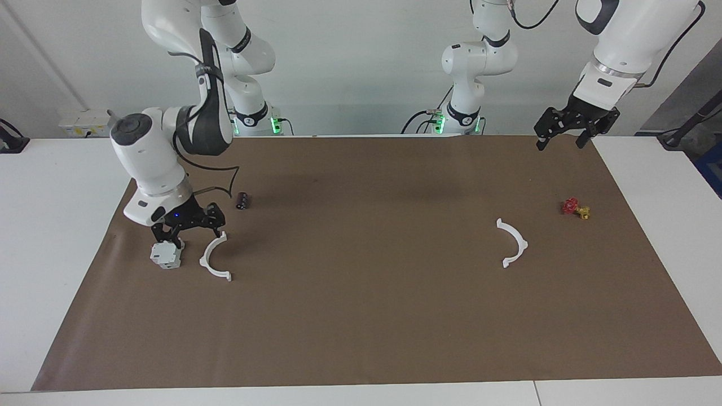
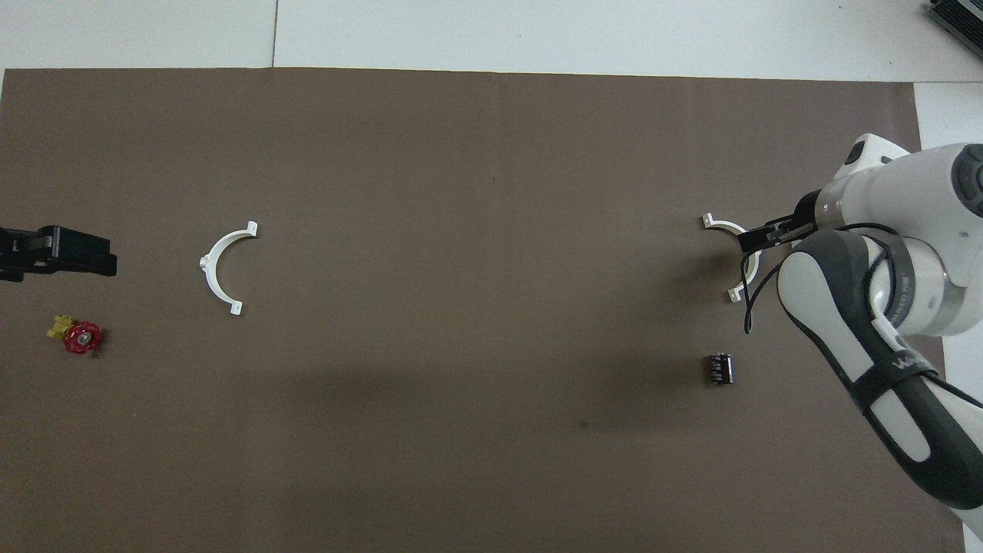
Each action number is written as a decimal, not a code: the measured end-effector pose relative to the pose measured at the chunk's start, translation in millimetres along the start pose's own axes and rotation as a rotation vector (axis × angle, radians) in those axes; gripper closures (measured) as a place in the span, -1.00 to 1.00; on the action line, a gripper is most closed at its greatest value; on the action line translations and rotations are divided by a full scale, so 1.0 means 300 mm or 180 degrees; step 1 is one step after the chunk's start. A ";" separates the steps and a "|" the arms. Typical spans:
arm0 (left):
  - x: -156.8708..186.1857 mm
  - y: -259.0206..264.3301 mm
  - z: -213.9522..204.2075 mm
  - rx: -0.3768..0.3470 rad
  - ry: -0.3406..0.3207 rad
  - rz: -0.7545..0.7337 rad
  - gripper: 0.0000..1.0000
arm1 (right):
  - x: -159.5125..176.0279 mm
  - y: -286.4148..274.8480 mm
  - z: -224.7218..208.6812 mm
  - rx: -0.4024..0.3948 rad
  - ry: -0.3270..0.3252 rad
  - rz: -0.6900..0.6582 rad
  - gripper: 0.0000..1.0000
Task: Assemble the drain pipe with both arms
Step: 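Reach the right gripper to the nearer white clamp half and grasp it, then carry the clamp half with the right gripper toward the table center, then release the clamp half mid-table and withdraw the right gripper while the left gripper reaches, then grasp the other white clamp half with the left gripper, then carry the clamp half with the left gripper onto the placed half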
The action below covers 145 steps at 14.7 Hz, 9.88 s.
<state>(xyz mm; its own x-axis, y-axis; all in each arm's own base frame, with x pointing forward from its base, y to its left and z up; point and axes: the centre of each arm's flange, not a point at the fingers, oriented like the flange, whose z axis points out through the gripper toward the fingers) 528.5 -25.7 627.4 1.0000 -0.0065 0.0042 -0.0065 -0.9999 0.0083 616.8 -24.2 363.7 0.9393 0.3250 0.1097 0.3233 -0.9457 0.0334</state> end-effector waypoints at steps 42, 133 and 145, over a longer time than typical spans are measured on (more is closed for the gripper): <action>0.000 -0.019 0.006 -0.0002 -0.0010 -0.0035 -1.00 | 0.207 -1.215 0.184 0.0165 -0.0073 0.0900 0.59; 0.030 0.625 0.895 -0.0210 0.0368 -0.0476 0.59 | -0.127 -0.060 -0.886 -0.0024 -0.0578 0.1071 -1.00; -0.037 0.997 1.026 -0.0306 0.0392 0.0006 0.59 | -0.127 -0.060 -0.886 -0.0024 -0.0578 0.1071 -1.00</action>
<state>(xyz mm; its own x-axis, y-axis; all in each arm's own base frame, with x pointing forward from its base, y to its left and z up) 516.8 -327.2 321.9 0.9919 -0.0012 0.1269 -0.0145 -0.9945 0.1039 544.7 -20.8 622.9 0.9980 -0.0088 -0.0620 -0.0068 -0.9994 0.0330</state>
